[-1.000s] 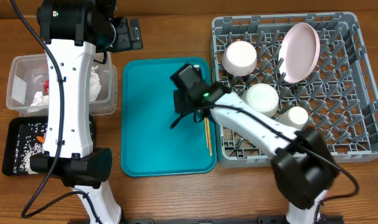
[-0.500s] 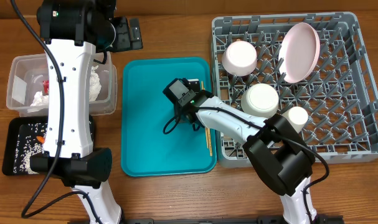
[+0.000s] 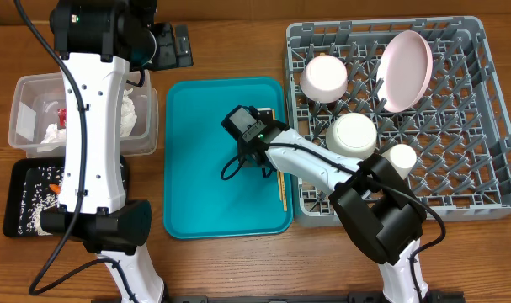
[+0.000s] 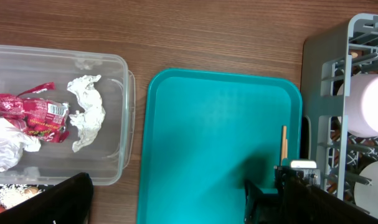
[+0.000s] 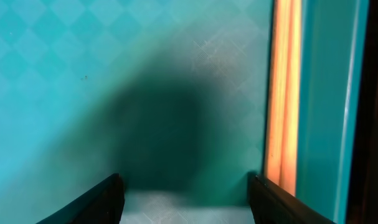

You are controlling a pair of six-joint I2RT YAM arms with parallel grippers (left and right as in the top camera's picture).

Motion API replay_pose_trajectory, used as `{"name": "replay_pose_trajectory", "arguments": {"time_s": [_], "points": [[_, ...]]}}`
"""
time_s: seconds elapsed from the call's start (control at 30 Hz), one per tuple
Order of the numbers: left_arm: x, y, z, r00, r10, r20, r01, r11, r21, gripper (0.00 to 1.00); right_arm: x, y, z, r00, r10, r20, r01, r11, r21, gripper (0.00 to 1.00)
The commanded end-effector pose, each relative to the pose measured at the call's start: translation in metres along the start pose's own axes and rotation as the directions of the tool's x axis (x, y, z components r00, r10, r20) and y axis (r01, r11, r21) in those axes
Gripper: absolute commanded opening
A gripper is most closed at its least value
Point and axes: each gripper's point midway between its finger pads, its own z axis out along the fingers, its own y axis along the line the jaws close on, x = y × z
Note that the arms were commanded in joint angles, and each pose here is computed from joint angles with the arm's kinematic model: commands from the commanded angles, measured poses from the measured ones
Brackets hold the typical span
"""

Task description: Sort waste into correct bins and load items into the dishwasher

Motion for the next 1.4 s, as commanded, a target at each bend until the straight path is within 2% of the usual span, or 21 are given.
{"name": "replay_pose_trajectory", "arguments": {"time_s": [0.0, 0.23, 0.43, 0.9, 1.13, 1.37], "points": [[-0.003, -0.006, -0.016, 0.999, -0.005, 0.038, 0.004, 1.000, 0.026, 1.00, -0.018, 0.002, -0.012, 0.999, 0.017, 0.049, -0.017, 1.000, 0.000, 0.67], [-0.003, -0.006, -0.016, 0.999, -0.005, 0.039, 0.004, 1.000, 0.026, 1.00, -0.021, 0.001, -0.017, 0.999, -0.009, 0.051, 0.009, 1.000, 0.007, 0.67], [-0.003, -0.006, -0.016, 0.999, -0.005, 0.038, 0.004, 1.000, 0.025, 1.00, -0.023, -0.018, -0.017, 0.997, -0.020, 0.072, 0.012, 0.994, 0.105, 0.67], [-0.003, -0.006, -0.016, 0.999, -0.005, 0.038, 0.004, 1.000, 0.025, 1.00, -0.008, -0.006, -0.009, 1.000, -0.007, 0.016, 0.007, 1.000, 0.023, 0.68], [-0.003, -0.006, -0.016, 0.999, -0.005, 0.038, 0.004, 1.000, 0.025, 1.00, -0.004, -0.008, -0.007, 1.000, 0.013, 0.007, -0.013, 0.999, 0.030, 0.69], [-0.003, -0.006, -0.016, 0.999, -0.005, 0.038, 0.004, 1.000, 0.025, 1.00, -0.014, -0.015, -0.007, 0.998, 0.013, 0.059, -0.018, 0.997, 0.075, 0.69]]}}
